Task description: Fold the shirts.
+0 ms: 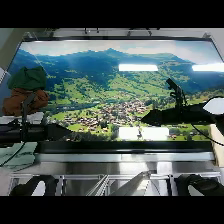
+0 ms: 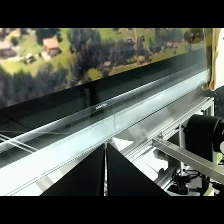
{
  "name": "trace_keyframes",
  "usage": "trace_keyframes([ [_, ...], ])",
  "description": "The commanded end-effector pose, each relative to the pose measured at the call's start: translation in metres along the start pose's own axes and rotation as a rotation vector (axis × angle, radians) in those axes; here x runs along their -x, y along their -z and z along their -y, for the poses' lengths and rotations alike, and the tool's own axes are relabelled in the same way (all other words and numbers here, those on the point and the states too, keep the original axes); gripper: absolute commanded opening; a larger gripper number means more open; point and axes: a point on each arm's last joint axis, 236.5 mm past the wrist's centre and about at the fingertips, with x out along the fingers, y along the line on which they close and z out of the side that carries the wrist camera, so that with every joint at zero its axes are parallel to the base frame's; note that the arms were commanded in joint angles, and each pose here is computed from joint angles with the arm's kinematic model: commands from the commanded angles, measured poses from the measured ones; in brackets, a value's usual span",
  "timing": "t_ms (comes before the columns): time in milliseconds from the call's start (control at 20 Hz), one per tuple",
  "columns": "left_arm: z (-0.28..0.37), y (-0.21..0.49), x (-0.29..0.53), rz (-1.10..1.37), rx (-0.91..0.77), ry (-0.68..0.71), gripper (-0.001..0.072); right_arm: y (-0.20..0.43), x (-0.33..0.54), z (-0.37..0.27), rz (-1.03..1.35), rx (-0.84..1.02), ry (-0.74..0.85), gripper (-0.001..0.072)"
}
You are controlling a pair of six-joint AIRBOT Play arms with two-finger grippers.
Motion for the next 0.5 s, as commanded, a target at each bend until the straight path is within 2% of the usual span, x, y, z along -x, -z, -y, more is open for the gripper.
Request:
trace_keyframes([
  [0,0.0,0.0,0.0,0.002,0.0,-0.001,0.002,0.001,0.0,0.0,-0.003,0.0,0.0,0.0023],
  [200,-0.002,-0.003,0.0,0.015,-0.001,-0.008,0.0015,0.001,0.0,0.0,-0.003,0.0,0.0,0.0023],
  [250,-0.008,-0.008,0.004,0.028,-0.011,-0.045,0.0009,0.001,0.0,0.0,-0.003,0.0,0.0,0.0023],
  [450,-0.062,-0.062,0.083,0.165,0.018,-0.38,0.0002,0.001,0.0,0.0,-0.003,0.0,0.0,0.0022],
])
